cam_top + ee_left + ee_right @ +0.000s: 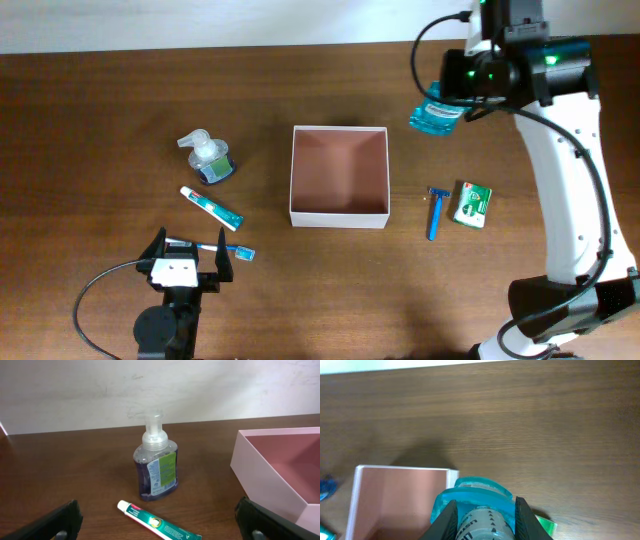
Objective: Pack container
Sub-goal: 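Carry the bottle left and lower it into the box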
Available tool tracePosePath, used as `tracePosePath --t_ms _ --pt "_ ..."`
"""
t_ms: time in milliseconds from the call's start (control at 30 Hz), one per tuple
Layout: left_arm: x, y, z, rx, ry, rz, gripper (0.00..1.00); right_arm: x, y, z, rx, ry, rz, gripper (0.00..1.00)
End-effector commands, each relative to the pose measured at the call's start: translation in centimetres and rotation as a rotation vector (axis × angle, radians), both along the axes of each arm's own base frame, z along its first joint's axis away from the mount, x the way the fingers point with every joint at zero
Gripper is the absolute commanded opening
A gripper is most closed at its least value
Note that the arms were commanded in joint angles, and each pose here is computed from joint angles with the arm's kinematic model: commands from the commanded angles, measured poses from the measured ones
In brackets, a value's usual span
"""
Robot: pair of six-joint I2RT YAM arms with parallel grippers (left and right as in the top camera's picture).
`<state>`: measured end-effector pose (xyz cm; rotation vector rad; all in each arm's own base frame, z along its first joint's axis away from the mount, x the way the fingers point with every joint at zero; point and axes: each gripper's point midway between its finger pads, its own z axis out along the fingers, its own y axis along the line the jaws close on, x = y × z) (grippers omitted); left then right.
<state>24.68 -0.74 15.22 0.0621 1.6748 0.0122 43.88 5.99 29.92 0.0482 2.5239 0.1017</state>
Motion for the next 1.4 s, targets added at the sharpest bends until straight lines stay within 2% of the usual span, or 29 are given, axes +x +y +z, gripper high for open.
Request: tracePosePath --t_ms 0,200,500,667,1367 --pt "0.0 -0.1 -0.2 -0.006 0.002 -0.001 0.99 -1.3 4.8 2.8 0.036 -0.072 0.127 0.22" --pt "0.0 -0.1 -0.2 -0.006 0.002 -0.001 0.99 -1.7 8.6 2.5 -0.044 -0.097 0.192 0.22" --pt "0.0 -0.1 -0.2 -0.006 0.002 -0.001 1.0 0.1 12.1 -2.6 -0.117 -0.012 0.28 0.22" --pt "0.0 -0.1 -0.2 -0.006 0.002 -0.001 0.99 0.4 14.4 -3.6 -0.129 -0.023 0.323 0.22" --pt "0.0 -0.1 -0.2 -0.006 0.002 -0.001 0.99 3.4 14.5 -8.5 -0.207 0.011 0.205 0.22"
